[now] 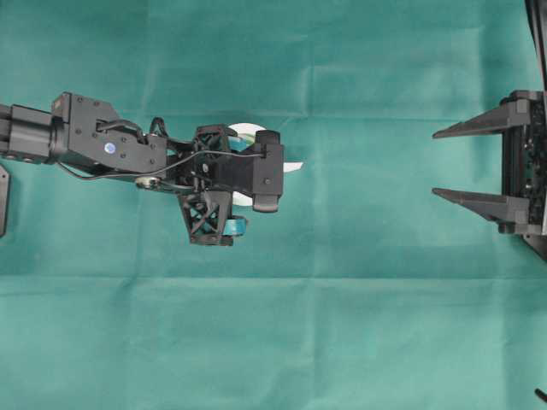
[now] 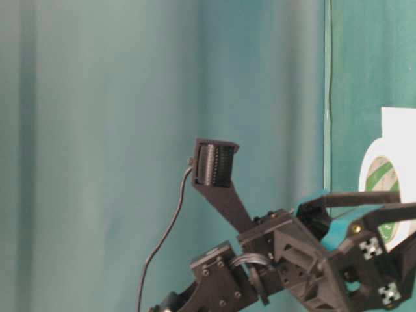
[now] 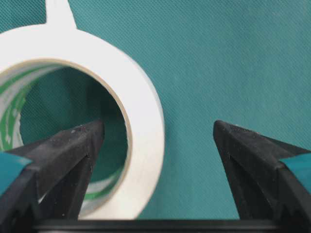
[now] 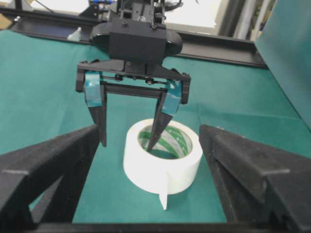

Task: Peel off the duct tape with your right arm.
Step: 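Close the left gripper on the roll wall and lift it upright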

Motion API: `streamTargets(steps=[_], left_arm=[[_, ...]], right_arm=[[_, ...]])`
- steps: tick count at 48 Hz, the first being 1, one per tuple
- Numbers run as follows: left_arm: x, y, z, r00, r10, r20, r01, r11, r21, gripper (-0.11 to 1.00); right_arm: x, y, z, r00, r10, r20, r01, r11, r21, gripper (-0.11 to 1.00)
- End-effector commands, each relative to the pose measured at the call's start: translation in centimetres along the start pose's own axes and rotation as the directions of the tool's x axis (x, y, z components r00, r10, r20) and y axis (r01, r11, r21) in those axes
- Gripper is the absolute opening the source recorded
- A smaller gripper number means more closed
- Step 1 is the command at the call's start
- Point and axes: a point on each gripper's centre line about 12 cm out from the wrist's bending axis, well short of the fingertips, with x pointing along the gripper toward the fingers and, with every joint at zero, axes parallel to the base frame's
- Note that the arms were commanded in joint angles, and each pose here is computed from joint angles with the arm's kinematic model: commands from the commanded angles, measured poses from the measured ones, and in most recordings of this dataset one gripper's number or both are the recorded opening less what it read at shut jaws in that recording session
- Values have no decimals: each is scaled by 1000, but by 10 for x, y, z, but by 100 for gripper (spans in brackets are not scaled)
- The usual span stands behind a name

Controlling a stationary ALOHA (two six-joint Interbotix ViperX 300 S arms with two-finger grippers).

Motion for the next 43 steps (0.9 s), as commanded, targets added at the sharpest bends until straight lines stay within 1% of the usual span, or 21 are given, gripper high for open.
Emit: streamTargets(steps=[1, 19, 36, 40, 43], left_arm=[[-3, 2, 9, 999, 5, 40, -5, 1000, -3, 98], [13, 5, 1, 1000, 7, 12, -7, 1000, -9, 98], [15, 6, -1, 1000, 9, 12, -9, 1000, -12, 97], [15, 6, -1, 1000, 9, 10, -8, 1000, -12, 93], [15, 6, 0, 1000, 9, 13, -9, 1000, -10, 84]], right_arm=[[2, 0, 5, 1000, -2, 18, 2, 1000, 9, 76], [1, 0, 1, 1000, 0, 11, 0, 1000, 17, 76], [0, 0, -1, 1000, -1, 5, 1, 1000, 28, 76], [0, 0, -2, 1000, -1, 3, 1, 1000, 28, 76], [0, 0, -2, 1000, -1, 2, 1, 1000, 28, 76]])
